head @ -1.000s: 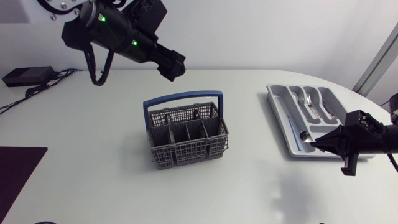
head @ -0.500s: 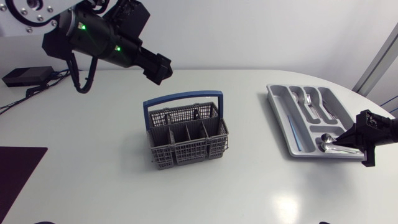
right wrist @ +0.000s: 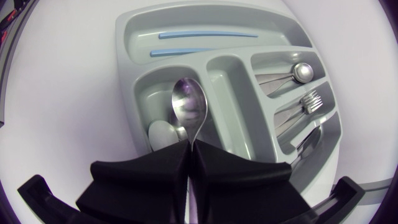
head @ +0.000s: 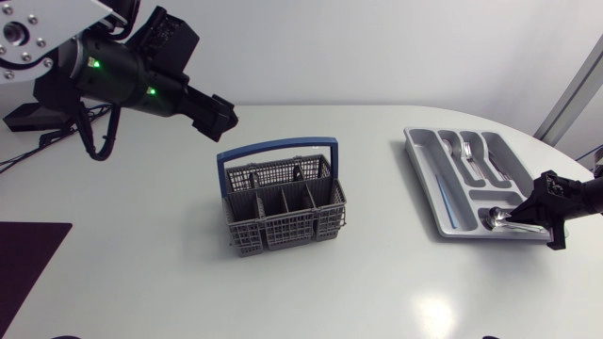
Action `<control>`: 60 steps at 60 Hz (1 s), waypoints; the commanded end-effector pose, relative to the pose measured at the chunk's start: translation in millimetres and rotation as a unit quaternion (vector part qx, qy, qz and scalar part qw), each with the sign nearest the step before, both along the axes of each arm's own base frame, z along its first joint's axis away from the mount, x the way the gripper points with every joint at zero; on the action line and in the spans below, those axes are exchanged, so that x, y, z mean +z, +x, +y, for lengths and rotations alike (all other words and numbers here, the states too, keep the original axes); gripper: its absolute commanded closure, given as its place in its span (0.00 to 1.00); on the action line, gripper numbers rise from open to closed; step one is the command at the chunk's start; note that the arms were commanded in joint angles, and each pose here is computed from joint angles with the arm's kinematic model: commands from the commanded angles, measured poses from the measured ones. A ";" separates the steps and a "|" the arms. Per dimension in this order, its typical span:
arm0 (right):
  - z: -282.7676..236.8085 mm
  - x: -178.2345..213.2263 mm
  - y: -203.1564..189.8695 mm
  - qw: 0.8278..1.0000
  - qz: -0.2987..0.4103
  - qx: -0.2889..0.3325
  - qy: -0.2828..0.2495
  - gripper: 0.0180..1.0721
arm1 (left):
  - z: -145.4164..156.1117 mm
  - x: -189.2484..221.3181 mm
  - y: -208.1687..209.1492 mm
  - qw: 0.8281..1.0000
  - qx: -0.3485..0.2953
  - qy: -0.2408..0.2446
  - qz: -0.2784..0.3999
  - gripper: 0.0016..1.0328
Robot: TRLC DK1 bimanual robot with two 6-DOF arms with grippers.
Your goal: Sort the cutlery from the basket into the organizer compartments.
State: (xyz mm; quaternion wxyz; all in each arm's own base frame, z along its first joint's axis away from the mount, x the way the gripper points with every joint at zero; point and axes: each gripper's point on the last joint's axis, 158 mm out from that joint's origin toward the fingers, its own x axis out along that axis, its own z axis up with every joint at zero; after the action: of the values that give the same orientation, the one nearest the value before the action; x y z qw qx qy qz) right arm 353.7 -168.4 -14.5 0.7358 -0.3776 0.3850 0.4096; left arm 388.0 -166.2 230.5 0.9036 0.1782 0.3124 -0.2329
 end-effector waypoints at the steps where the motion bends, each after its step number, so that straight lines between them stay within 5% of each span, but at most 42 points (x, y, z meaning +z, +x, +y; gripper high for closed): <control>1: -3.2 -8.4 -1.1 1.000 0.005 0.019 -0.004 0.90 | 10.7 -4.0 -3.7 1.000 0.005 0.007 -0.003 0.04; 8: -6.6 -14.2 0.8 1.000 0.010 0.020 -0.008 0.87 | 16.9 -13.8 -7.8 1.000 0.011 0.013 0.002 0.04; 26: -5.9 0.5 -0.6 1.000 -0.011 -0.001 -0.021 0.47 | 35.6 -27.1 -13.3 0.999 0.023 0.026 0.006 0.04; 47: 90.5 68.0 -27.6 0.999 -0.036 0.000 0.032 0.46 | 56.2 -46.4 -27.3 0.999 0.024 0.045 0.000 0.09; 52: 126.0 77.1 -29.7 0.998 -0.036 -0.001 0.054 0.46 | 60.2 -56.3 -31.0 0.998 0.019 0.053 0.004 0.15; 60: 178.1 87.6 -26.6 0.996 -0.040 -0.004 0.083 0.47 | 69.5 -74.4 -36.1 0.999 0.019 0.043 0.028 0.38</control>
State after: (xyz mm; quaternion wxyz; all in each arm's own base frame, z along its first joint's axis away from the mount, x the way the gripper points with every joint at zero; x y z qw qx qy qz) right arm 331.6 -14.2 72.1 0.7690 -0.3597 0.3181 0.4221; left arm 355.9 -102.9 164.8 0.8929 0.2030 0.3454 -0.2055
